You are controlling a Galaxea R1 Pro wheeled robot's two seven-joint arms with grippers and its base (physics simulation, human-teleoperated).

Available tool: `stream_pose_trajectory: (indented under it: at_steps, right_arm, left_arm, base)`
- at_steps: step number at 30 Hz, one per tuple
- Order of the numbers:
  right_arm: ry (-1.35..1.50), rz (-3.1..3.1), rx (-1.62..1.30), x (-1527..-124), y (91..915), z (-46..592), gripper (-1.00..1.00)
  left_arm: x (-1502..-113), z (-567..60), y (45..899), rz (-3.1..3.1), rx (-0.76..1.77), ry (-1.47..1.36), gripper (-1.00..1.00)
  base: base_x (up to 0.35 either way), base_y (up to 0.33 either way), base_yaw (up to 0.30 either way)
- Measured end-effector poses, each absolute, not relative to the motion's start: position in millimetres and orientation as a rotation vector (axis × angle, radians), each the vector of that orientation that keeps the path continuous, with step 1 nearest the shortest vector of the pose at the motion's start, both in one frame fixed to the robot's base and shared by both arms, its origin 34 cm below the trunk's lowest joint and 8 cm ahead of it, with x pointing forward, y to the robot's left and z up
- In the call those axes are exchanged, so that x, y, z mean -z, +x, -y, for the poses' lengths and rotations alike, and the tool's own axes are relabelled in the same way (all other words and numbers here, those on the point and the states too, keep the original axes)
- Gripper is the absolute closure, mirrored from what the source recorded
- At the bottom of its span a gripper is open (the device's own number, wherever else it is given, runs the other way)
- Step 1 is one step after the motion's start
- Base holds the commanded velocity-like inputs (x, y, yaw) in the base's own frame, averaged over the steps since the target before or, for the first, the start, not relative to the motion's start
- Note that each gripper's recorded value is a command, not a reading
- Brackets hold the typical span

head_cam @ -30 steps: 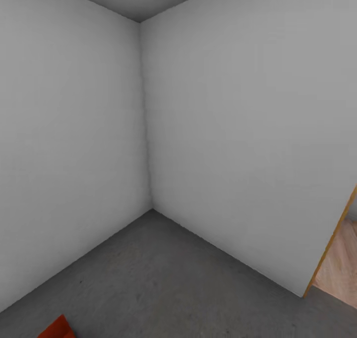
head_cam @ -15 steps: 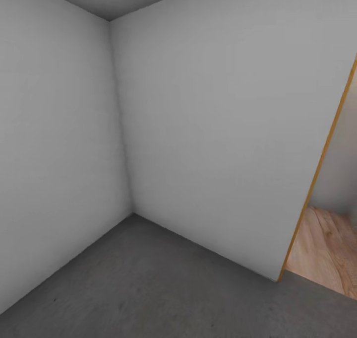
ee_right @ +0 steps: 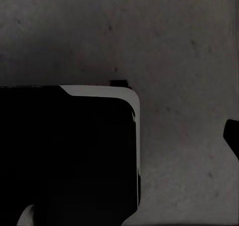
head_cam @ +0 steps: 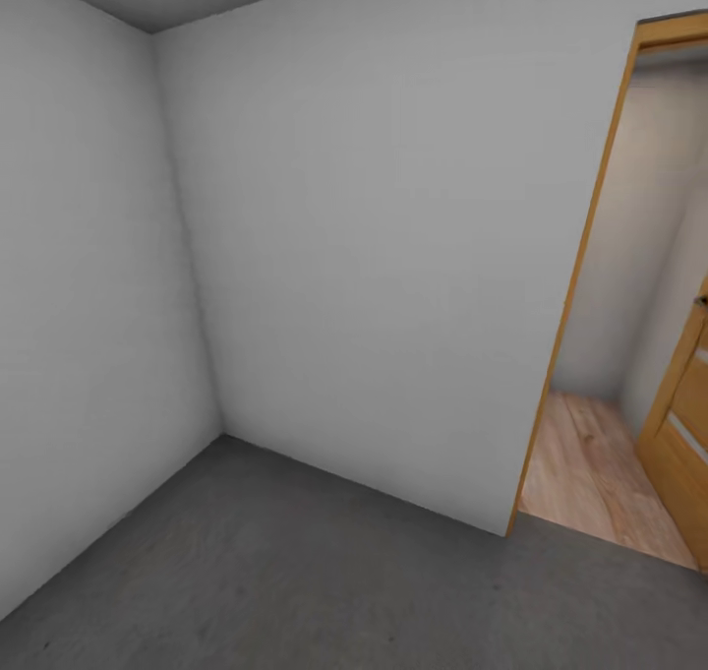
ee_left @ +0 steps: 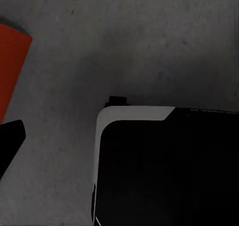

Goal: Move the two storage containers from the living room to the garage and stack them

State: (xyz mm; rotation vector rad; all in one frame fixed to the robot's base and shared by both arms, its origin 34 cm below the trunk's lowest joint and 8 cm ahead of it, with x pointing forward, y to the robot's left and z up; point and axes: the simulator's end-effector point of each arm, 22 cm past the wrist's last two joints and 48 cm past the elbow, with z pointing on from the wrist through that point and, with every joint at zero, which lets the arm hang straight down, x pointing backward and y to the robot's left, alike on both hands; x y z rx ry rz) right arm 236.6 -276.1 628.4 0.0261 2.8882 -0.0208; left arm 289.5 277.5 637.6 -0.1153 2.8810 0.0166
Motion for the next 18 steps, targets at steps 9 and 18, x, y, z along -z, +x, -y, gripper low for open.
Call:
stream_pose_trajectory:
  at_steps: [9, 18]
  right_arm:
    - [0.023, -2.886, 0.019, -628.8, 237.7, 275.0, -1.00]
    - [0.012, -2.884, 0.018, -629.2, 239.1, 274.7, -1.00]
  left_arm:
    - [-638.4, -276.9, 291.3, -2.877, -0.015, -0.112, -1.00]
    - [-638.9, -274.4, 292.4, -2.875, -0.011, -0.108, -1.00]
  base:
    - [0.000, 0.000, -0.294]
    - [0.000, 0.000, -0.294]
